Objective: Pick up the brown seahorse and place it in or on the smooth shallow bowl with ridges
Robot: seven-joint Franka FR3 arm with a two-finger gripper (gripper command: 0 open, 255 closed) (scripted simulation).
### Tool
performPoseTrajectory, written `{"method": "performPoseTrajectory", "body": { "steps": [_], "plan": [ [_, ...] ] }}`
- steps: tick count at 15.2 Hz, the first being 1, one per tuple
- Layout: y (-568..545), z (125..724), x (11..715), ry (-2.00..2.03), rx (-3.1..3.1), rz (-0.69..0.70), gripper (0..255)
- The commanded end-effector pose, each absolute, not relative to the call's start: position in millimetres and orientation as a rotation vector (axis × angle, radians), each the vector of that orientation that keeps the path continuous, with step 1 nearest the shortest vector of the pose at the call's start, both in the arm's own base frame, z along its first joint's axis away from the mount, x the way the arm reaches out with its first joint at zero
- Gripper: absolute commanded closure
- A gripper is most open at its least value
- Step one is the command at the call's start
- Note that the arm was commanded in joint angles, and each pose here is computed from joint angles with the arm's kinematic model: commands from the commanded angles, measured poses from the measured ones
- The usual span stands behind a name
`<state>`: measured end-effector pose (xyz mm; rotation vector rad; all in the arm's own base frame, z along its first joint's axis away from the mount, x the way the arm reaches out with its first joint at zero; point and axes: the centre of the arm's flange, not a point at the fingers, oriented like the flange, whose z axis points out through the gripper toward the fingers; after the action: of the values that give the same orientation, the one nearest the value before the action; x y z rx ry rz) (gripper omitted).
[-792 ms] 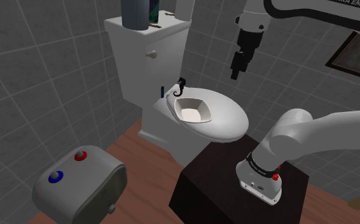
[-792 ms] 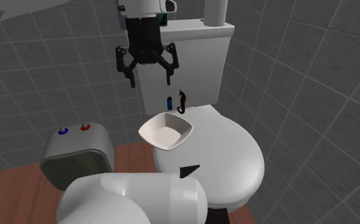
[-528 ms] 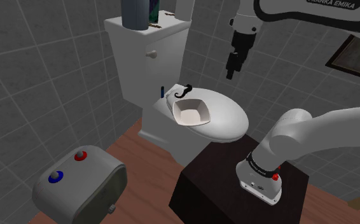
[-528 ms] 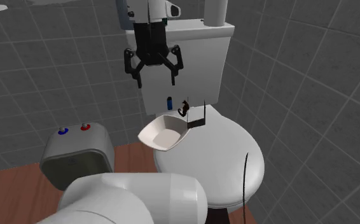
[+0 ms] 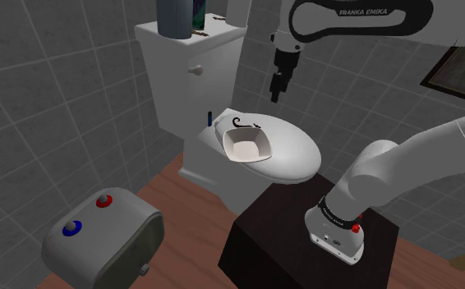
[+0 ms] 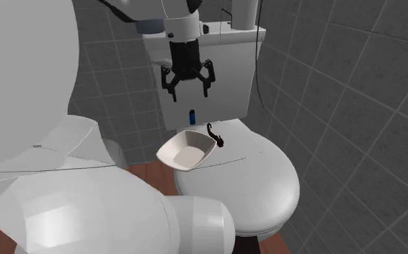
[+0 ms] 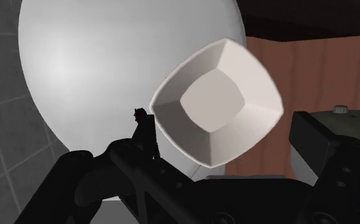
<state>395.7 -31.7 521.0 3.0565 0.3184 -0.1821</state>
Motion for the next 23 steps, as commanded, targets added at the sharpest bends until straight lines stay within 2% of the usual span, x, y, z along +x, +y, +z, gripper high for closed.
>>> {"method": "performPoseTrajectory", "body": {
  "steps": [1,19,23],
  "plan": [
    [-40,509,417,0.366,3.046,-0.176,0],
    [-61,396,617,0.768,2.933,-0.140,0],
    [-63,376,624,0.783,2.927,-0.139,0]
  ]
}}
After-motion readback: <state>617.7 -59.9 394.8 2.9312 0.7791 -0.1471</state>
